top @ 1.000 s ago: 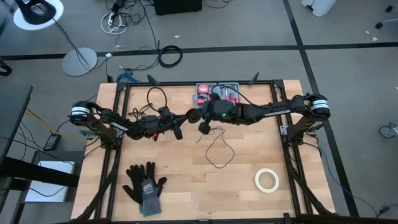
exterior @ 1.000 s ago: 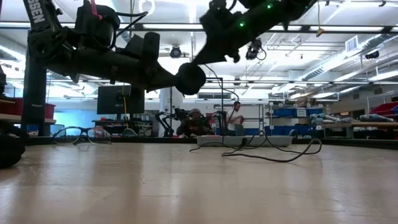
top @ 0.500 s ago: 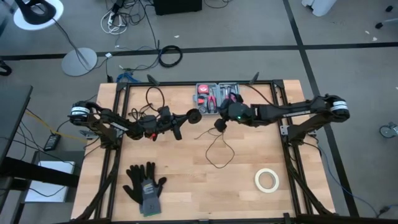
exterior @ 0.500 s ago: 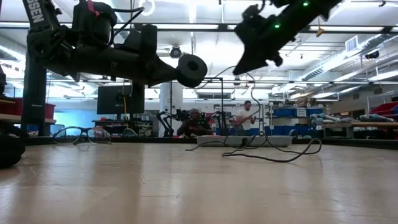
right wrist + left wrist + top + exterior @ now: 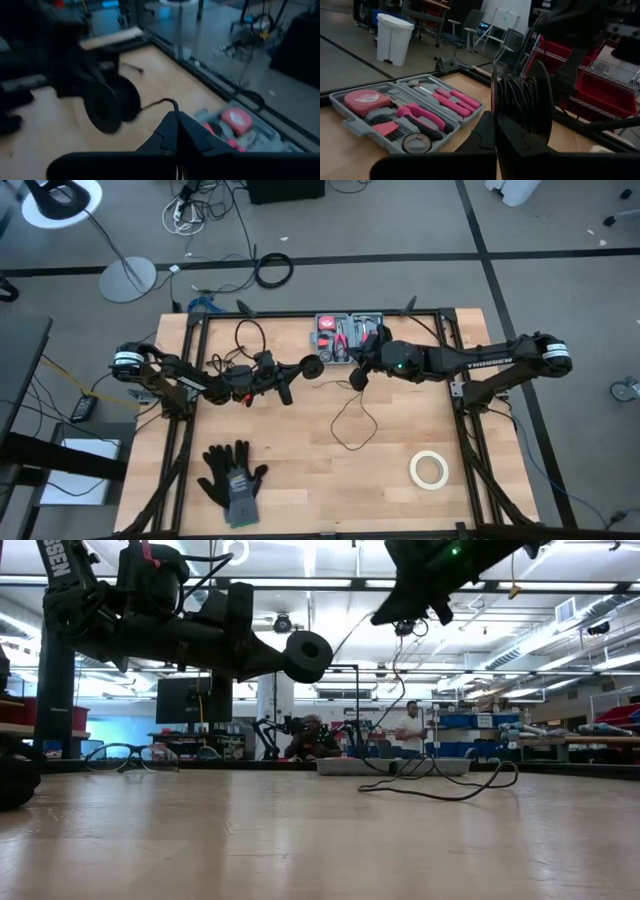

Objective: Coil cords
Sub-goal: Coil the black wire onto the black spool

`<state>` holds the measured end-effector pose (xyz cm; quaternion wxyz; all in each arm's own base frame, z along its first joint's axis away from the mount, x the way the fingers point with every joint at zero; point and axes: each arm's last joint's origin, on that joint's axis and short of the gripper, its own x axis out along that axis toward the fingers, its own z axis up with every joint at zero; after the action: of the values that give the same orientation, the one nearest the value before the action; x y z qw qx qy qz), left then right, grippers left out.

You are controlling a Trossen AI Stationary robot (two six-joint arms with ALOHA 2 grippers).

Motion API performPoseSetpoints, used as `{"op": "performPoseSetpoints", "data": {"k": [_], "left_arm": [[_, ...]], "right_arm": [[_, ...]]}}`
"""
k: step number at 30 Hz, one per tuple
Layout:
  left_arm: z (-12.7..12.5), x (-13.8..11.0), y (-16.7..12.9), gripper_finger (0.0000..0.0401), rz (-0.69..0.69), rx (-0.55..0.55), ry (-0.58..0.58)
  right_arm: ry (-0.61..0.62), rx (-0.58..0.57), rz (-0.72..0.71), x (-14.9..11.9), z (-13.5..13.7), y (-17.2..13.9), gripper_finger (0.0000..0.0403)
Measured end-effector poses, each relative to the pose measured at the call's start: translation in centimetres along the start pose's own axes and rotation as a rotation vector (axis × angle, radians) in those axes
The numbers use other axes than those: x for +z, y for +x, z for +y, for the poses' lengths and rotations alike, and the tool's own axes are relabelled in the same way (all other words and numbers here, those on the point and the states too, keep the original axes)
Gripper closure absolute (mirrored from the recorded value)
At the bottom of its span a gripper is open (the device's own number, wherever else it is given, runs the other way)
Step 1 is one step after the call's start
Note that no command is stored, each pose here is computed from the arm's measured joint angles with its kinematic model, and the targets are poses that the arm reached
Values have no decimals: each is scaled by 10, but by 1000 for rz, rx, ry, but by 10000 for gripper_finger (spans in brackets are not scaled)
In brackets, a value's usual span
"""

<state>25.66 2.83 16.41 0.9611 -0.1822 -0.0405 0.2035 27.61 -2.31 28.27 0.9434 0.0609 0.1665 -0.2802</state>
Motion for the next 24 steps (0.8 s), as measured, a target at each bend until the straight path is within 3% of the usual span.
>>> {"op": "performPoseSetpoints", "data": {"k": [12,18,24], "left_arm": [[-2,5,0,401,-49,-17,-23],[-1,3,0,401,-31,-5,-16],[2,-4,0,401,38,25,-15]], "right_arm": [[59,-108,326,-35,-7,-8,403],[57,-86,293,-31,-5,-10,403],[63,6,71,-7,2,-6,403]]}}
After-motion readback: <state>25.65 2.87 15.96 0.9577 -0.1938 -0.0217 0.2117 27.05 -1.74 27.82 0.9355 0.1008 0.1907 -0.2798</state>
